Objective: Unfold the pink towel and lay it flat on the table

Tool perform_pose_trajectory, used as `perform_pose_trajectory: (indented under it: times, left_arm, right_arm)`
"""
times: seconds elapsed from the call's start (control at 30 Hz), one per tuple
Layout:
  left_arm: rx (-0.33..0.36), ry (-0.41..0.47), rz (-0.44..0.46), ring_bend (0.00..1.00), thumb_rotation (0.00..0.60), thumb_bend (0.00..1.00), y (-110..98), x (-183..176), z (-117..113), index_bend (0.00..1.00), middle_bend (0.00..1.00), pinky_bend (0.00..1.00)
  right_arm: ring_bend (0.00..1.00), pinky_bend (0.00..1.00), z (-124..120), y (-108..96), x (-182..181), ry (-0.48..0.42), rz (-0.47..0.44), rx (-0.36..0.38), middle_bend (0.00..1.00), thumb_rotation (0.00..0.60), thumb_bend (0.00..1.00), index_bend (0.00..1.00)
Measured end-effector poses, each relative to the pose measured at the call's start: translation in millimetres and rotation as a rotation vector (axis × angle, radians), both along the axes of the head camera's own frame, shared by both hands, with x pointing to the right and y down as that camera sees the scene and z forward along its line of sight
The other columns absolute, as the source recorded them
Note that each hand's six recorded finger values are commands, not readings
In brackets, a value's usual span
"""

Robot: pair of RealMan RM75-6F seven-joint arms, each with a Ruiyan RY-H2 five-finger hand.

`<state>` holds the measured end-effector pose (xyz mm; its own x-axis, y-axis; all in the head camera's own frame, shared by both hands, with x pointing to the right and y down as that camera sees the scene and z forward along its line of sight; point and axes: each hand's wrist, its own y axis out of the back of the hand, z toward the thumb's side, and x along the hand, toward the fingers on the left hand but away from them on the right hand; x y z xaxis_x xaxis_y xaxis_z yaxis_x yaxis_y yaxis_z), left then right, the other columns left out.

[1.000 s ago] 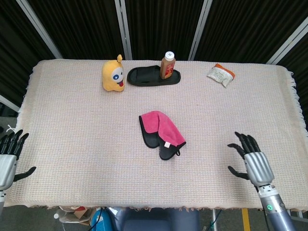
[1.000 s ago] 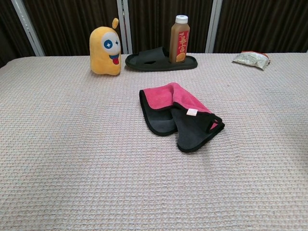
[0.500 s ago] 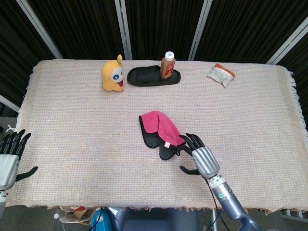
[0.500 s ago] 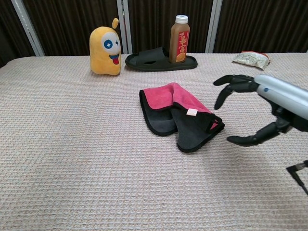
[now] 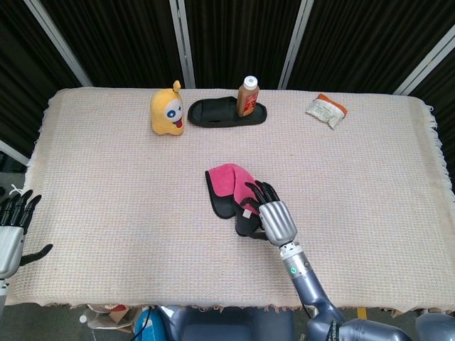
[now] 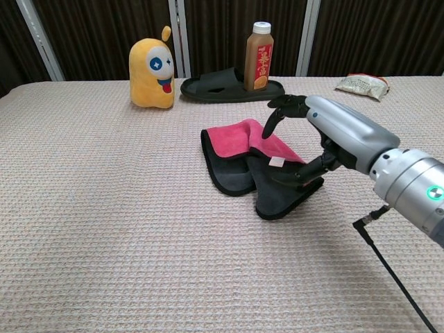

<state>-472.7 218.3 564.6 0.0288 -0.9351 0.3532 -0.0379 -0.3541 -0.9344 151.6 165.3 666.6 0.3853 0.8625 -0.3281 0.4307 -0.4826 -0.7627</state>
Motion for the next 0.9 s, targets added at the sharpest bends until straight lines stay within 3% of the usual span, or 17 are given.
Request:
perform_pose_trajectory:
  times: [0.57, 0.9]
  left_arm:
    - [-0.004, 0.003, 0.013, 0.0, 0.6, 0.0, 2.9, 4.2, 0.6, 0.0, 0.0, 0.0]
    - [-0.01, 0.003, 0.018, 0.0, 0.6, 0.0, 4.0, 5.4, 1.8, 0.0, 0.0, 0.0]
  right_arm:
    - [0.09, 0.09, 28.2, -5.2, 0.3, 0.068, 0.049, 0.007, 0.2, 0.6, 0.22, 0.51]
    - [0.1, 0.1, 30.7, -14.5, 2.7, 0.111, 0.078, 0.068, 0.21, 0.6, 0.29, 0.51]
